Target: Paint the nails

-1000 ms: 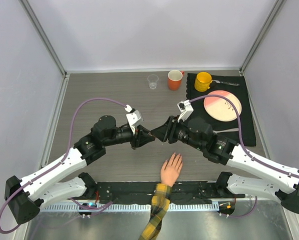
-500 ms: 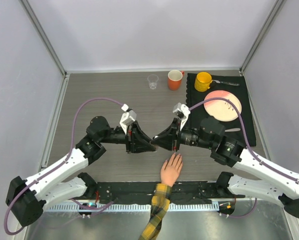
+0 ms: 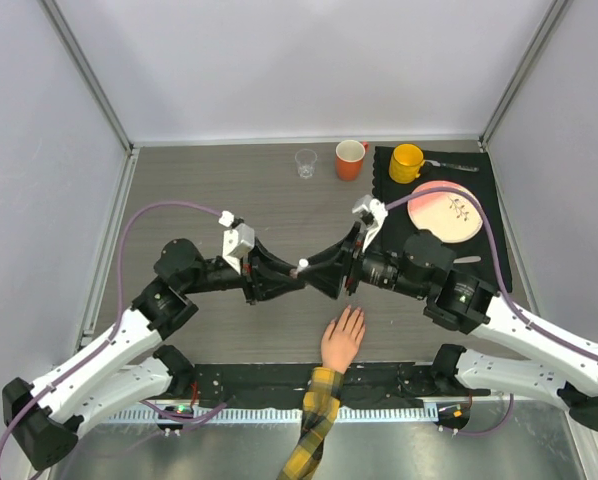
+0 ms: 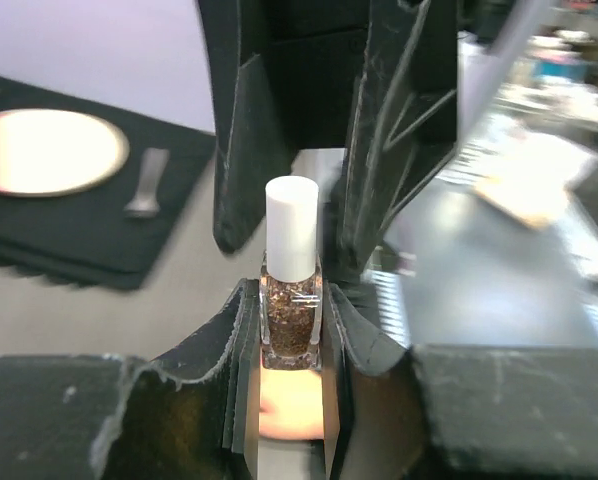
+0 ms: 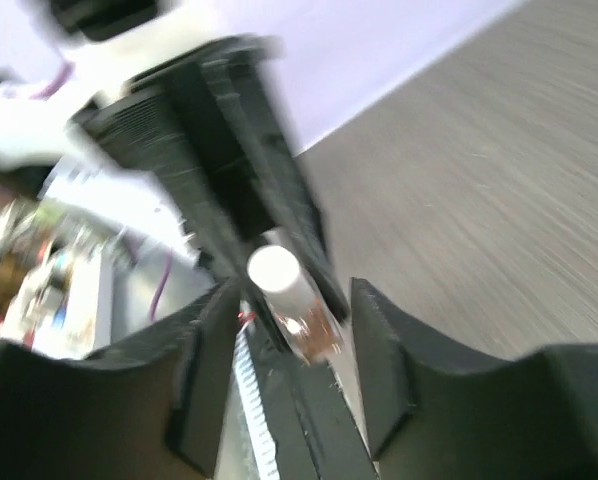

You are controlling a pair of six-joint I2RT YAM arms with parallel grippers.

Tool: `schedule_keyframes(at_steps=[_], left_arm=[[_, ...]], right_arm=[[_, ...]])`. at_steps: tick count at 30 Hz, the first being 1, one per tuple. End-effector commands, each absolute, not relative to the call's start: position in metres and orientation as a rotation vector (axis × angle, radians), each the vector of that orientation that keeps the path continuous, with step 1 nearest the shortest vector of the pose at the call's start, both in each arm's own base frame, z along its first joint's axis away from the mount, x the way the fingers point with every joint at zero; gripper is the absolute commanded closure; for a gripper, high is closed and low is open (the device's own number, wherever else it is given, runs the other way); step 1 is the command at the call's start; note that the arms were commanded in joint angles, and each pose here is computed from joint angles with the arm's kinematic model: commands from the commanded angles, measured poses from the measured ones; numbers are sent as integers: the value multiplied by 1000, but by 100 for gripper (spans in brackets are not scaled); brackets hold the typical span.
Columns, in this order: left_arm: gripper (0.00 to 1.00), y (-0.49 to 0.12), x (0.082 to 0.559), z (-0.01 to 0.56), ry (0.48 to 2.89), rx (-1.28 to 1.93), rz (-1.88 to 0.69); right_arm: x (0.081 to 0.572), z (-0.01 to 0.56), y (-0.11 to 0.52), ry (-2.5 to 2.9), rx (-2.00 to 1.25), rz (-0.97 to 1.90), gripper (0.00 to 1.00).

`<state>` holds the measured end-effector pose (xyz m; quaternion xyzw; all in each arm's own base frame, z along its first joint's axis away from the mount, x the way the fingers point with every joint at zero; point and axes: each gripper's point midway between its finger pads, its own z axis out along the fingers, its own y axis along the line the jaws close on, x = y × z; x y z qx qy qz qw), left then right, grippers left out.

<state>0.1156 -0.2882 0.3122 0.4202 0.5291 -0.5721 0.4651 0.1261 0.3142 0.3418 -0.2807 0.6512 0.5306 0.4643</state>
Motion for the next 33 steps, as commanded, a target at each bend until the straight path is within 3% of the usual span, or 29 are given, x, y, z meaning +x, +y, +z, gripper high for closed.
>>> schedule_keyframes(at_steps=[1, 10, 14, 32, 33], left_arm=[[100, -268, 167, 318, 1348, 875, -1033], [100, -253, 191, 313, 1422, 764, -894], [100, -249, 195, 315, 1424, 736, -865], [100, -253, 183, 321, 1383, 760, -938], [100, -256, 179, 323, 1372, 777, -963]], right_arm=[[165, 364, 289, 1680, -319, 1186, 37], [191, 365, 300, 1724, -175, 1004, 34], [194, 368, 314, 1733, -158, 908, 44], [207, 348, 353, 1758, -231, 754, 69], [207, 352, 354, 1745, -238, 764, 77]])
